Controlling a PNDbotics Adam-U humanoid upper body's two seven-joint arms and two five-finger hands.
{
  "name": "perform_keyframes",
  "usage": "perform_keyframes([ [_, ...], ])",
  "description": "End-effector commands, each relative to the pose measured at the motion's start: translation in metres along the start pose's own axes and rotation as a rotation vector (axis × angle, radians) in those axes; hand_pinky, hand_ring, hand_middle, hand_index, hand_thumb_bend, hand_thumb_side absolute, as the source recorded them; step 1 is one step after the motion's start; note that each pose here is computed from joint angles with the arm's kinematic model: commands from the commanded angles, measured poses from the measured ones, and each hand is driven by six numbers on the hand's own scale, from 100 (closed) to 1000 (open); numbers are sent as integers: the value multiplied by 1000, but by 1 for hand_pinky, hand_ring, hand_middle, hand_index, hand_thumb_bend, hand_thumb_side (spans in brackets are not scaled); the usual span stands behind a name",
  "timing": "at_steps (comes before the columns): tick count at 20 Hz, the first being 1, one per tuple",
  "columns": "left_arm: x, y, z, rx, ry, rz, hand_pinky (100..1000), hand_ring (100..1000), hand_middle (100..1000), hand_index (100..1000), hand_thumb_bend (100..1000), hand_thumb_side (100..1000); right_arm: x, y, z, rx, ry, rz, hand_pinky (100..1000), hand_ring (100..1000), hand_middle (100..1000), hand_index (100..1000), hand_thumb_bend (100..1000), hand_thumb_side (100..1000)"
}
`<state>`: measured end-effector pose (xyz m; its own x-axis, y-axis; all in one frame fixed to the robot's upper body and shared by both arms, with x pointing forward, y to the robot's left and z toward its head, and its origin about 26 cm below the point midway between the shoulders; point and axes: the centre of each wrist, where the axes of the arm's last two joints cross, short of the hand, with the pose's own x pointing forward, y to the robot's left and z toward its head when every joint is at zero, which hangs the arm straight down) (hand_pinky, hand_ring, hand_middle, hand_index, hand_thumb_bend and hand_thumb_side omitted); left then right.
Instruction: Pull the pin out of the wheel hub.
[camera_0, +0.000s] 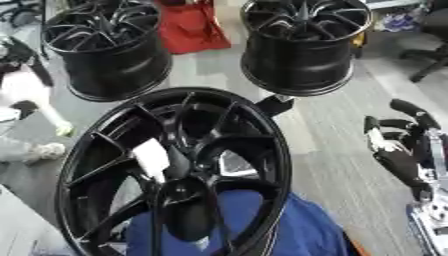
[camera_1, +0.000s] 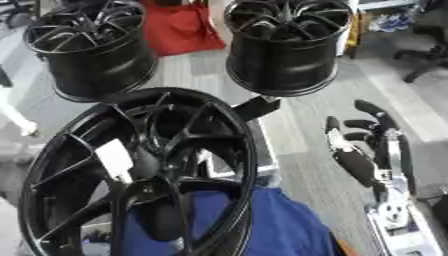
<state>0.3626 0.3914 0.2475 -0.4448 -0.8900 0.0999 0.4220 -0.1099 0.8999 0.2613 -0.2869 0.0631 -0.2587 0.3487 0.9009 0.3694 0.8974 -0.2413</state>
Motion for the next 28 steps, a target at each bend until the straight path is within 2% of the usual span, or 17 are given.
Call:
perform_keyframes([
  [1,-36,-12,16,10,181,43,487,444,537,736,100,100,4,-5,-5,-9,-28,17,580,683,801,808,318,254],
  [6,-78,-67,7,-30,365,139,517,463,556,751,100,100,6,-5,-6,-16,-32,13,581,683,801,808,317,254],
  [8,-90,-88,4,-48,418,173,593,522,612,792,104,100,6,-5,-6,-18,-30,12,581,683,801,808,316,255],
  [10,-97,-104,3,-34,469,190,678,627,715,860,204,110,6,-6,-6,-21,-30,11,581,683,801,808,316,255],
  [11,-99,-111,2,-15,490,189,704,682,756,880,256,167,6,-6,-6,-23,-30,11,581,683,801,808,315,255],
  [13,-102,-126,0,29,522,198,751,753,824,923,384,348,6,-5,-6,-24,-29,10,581,683,801,808,315,256],
  [15,-104,-138,1,55,544,210,775,786,856,949,507,517,5,-6,-6,-26,-28,10,581,683,801,808,315,256],
  [17,-105,-146,2,83,562,219,783,795,862,953,548,573,5,-6,-6,-29,-27,11,581,683,801,808,314,256],
  [19,-105,-151,4,123,574,230,761,771,840,945,513,574,5,-6,-6,-31,-26,11,581,683,801,808,313,256],
  [23,-90,-150,-5,313,522,291,709,709,774,891,344,521,4,-6,-5,-34,-24,9,581,683,801,808,317,253],
  [28,-33,-135,-25,599,263,443,669,657,721,860,135,545,5,-4,-6,-37,-25,0,581,683,801,808,319,255],
])
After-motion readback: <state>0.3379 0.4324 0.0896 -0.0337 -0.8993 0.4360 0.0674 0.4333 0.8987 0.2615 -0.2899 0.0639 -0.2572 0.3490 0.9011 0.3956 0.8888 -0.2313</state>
